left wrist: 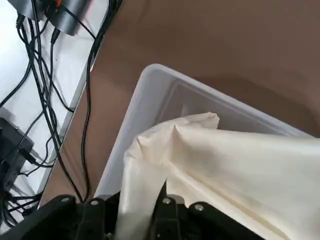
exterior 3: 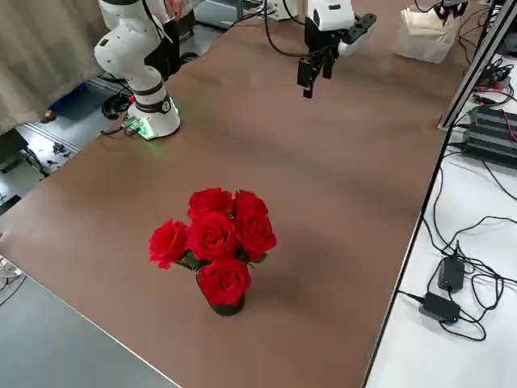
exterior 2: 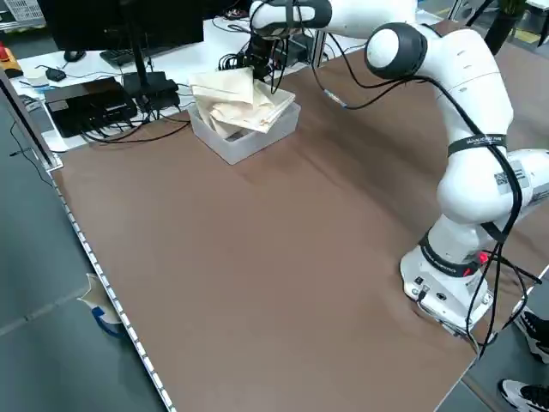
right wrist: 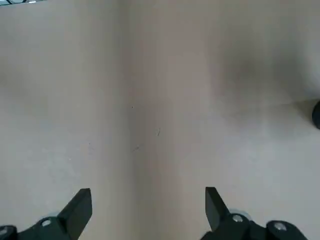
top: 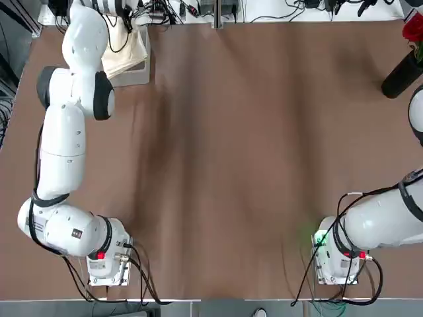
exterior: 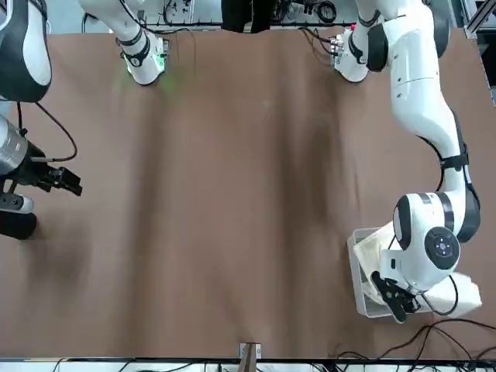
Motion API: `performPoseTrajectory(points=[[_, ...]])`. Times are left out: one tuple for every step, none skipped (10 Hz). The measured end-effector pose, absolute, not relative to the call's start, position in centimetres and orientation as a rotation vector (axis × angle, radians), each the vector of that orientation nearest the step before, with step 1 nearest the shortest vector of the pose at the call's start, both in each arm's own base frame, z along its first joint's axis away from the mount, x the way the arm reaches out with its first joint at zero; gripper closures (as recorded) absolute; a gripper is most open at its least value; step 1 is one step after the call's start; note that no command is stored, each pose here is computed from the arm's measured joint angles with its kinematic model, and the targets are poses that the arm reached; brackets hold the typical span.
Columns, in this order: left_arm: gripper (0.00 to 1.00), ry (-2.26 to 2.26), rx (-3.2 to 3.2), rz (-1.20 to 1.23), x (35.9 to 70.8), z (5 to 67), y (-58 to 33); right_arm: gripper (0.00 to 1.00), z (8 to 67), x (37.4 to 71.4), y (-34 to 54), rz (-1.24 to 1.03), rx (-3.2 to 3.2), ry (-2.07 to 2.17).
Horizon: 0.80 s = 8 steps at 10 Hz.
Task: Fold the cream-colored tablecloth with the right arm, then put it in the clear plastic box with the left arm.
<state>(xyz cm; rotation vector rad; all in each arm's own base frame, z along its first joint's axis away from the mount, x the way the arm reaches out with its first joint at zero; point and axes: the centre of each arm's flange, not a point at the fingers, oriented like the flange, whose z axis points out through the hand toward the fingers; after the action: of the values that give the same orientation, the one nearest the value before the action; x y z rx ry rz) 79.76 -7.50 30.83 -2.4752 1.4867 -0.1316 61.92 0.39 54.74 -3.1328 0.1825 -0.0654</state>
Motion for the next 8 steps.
performPoseTrajectory(points=[[0.86, 1.481, -2.464, -0.138, 79.8, 30.5, -7.5, 0.00, 54.7, 61.9, 0.4, -0.066, -3.133, 0.181], [0.86, 1.462, -2.456, -0.156, 79.8, 29.9, -7.5, 0.00, 54.7, 61.9, 0.5, -0.066, -3.133, 0.180], [0.86, 1.448, -2.440, -0.189, 79.8, 29.0, -7.7, 0.00, 54.7, 61.9, 0.5, -0.066, -3.133, 0.178], [0.86, 1.444, -2.426, -0.219, 79.6, 27.9, -7.8, 0.00, 54.7, 61.9, 0.6, -0.066, -3.133, 0.178], [0.86, 1.434, -2.426, -0.232, 79.4, 27.2, -8.0, 0.00, 54.7, 61.9, 0.6, -0.067, -3.133, 0.178], [0.86, 1.420, -2.435, -0.235, 79.3, 27.1, -8.3, 0.00, 54.8, 61.9, 0.6, -0.068, -3.133, 0.177], [0.84, 1.394, -2.457, -0.238, 79.1, 27.6, -8.6, 0.00, 54.8, 61.9, 0.6, -0.070, -3.132, 0.176], [0.74, 1.358, -2.492, -0.228, 78.7, 28.3, -8.9, 0.00, 54.8, 62.0, 0.7, -0.078, -3.132, 0.174]])
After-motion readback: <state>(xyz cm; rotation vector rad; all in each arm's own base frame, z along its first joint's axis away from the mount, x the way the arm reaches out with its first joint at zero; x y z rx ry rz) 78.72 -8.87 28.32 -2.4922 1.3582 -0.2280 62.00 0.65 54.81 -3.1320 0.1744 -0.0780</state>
